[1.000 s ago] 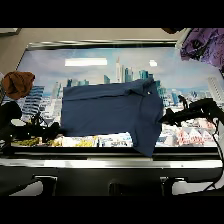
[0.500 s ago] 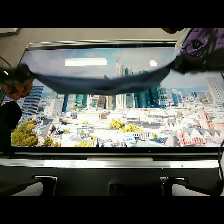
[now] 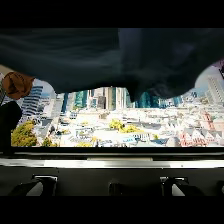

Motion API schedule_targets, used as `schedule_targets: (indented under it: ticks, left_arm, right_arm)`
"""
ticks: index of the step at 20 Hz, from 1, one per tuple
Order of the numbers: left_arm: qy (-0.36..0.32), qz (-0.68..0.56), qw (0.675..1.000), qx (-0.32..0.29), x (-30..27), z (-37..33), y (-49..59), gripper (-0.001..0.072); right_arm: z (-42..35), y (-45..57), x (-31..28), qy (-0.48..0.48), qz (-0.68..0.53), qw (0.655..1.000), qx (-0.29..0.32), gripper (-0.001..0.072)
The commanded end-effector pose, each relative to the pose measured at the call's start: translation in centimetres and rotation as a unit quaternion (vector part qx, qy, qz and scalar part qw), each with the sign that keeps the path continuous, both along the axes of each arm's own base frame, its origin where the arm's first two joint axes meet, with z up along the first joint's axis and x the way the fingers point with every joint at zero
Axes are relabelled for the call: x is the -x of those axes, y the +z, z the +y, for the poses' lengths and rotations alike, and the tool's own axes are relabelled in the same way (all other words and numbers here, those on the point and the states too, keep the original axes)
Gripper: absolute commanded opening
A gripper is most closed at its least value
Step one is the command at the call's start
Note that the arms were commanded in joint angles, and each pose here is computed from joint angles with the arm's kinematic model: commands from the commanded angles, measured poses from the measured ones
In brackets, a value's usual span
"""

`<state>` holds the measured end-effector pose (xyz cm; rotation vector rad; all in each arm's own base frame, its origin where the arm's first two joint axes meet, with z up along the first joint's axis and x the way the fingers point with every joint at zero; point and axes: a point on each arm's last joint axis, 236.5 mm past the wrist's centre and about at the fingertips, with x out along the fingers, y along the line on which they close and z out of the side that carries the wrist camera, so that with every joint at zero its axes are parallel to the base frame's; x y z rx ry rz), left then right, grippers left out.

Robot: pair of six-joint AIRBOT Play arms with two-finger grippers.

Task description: Fold the clothes and pants, and hang the long-sleeved shirts on hangers.

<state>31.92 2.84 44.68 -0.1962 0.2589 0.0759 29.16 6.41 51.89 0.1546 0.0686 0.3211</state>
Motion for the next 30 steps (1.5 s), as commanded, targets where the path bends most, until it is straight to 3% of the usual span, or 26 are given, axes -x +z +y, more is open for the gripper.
schedule_targets:
  ticks: [1, 6, 10, 13, 16, 20, 25, 30]
  left_arm:
    - [0.045, -0.012, 0.999, 0.008, 4.3, 1.2, 0.8, 0.0013]
    - [0.021, 0.104, 0.994, 0.033, -1.5, 1.0, -6.3, 0.0013]
    - [-0.022, 0.272, 0.961, 0.037, -9.2, 0.2, -19.2, 0.0013]
    - [-0.056, 0.374, 0.925, 0.028, -14.9, -1.4, -30.0, 0.0013]
    - [-0.055, 0.396, 0.916, 0.035, -20.8, -2.4, -38.9, 0.0014]
    - [-0.041, 0.355, 0.932, 0.057, -27.0, -3.0, -44.5, 0.0013]
    - [-0.037, 0.364, 0.929, 0.063, -27.3, -2.9, -45.7, 0.0013]
    - [-0.045, 0.460, 0.884, 0.066, -22.4, -3.3, -46.8, 0.0014]
  right_arm:
    - [-1.0, 1.6, 4.0, -0.038, -0.020, 0.999, -0.016, 0.0030]
    - [-1.4, -5.0, -3.2, -0.024, 0.103, 0.994, -0.042, 0.0030]
    - [-0.2, -16.9, -13.5, 0.006, 0.257, 0.964, -0.062, 0.0030]
    - [1.2, -28.0, -20.5, 0.005, 0.359, 0.932, -0.042, 0.0031]
    - [2.1, -37.6, -26.3, -0.006, 0.410, 0.911, -0.044, 0.0031]
    - [1.0, -46.1, -32.0, -0.042, 0.414, 0.907, -0.069, 0.0031]
    - [-0.1, -48.7, -33.8, -0.069, 0.403, 0.910, -0.070, 0.0031]
    - [-1.6, -49.4, -30.2, -0.079, 0.464, 0.882, -0.006, 0.0031]
